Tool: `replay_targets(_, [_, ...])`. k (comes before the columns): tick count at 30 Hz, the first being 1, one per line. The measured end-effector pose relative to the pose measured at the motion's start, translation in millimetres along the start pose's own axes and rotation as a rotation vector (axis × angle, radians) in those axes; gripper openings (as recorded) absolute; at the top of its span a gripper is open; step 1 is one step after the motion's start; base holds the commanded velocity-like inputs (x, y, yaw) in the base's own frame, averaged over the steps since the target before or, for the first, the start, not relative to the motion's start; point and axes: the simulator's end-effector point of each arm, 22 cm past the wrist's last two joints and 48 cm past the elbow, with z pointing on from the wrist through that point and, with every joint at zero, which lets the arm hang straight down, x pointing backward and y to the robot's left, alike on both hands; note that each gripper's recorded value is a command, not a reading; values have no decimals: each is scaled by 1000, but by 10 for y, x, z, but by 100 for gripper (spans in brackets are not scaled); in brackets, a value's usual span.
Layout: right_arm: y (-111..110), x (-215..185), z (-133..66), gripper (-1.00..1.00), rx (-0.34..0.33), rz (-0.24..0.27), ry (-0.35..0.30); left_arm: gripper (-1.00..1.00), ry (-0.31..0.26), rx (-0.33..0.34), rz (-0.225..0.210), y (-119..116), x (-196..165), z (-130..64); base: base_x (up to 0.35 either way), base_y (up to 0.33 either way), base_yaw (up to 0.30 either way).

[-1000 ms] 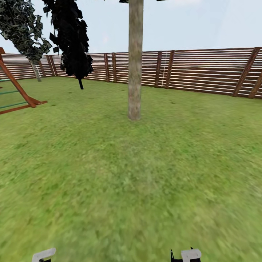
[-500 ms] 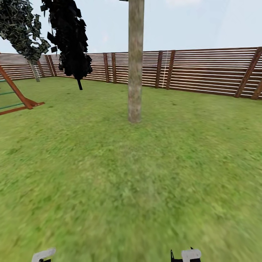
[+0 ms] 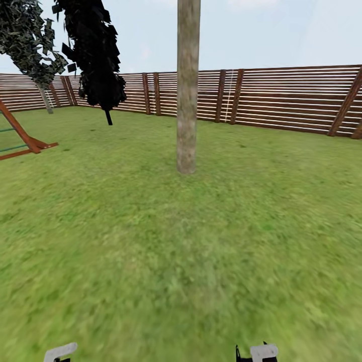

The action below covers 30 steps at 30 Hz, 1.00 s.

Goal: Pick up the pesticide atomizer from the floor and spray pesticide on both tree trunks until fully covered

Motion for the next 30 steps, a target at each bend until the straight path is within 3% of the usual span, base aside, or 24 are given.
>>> replay_targets(30, [0,-3,0,100,0,0,-1,-100,-1,0,0,0,-3,0,340,0,0])
